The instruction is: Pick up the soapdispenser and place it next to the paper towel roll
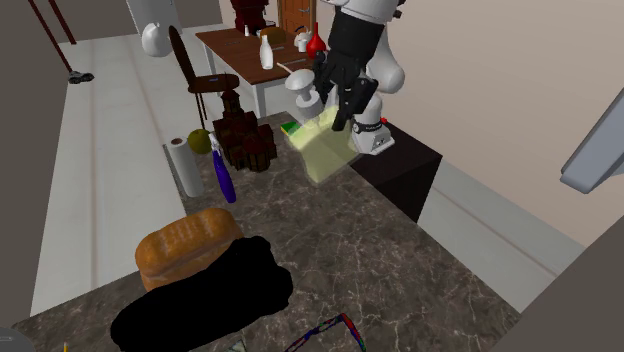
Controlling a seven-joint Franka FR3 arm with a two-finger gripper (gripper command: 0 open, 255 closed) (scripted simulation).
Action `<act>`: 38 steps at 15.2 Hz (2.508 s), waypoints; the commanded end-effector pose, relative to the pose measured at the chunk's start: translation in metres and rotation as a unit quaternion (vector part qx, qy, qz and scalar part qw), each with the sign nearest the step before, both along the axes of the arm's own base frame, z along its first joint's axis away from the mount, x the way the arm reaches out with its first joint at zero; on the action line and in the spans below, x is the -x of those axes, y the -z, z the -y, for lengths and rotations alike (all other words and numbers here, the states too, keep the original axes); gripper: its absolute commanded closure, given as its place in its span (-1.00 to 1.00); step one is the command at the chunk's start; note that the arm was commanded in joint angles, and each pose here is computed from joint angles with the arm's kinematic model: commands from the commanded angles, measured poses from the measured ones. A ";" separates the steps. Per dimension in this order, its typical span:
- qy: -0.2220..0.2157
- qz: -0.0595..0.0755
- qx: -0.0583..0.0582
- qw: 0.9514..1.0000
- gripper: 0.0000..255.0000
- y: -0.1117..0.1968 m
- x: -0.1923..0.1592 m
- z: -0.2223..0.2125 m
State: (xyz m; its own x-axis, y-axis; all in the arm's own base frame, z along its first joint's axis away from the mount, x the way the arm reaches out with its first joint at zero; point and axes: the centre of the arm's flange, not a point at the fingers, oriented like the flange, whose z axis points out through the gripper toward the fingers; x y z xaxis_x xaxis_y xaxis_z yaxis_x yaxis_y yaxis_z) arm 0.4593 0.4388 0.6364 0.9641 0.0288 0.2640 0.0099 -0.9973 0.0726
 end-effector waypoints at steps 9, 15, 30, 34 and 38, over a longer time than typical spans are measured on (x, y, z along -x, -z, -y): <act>0.000 0.000 0.000 1.000 1.00 0.000 -0.050 0.121; 0.000 0.000 0.000 1.000 1.00 0.000 -0.079 0.194; 0.000 0.000 0.000 1.000 1.00 -0.001 -0.153 0.378; 0.000 0.000 0.000 1.000 1.00 -0.001 -0.172 0.427; 0.000 0.000 0.000 1.000 1.00 -0.001 -0.192 0.476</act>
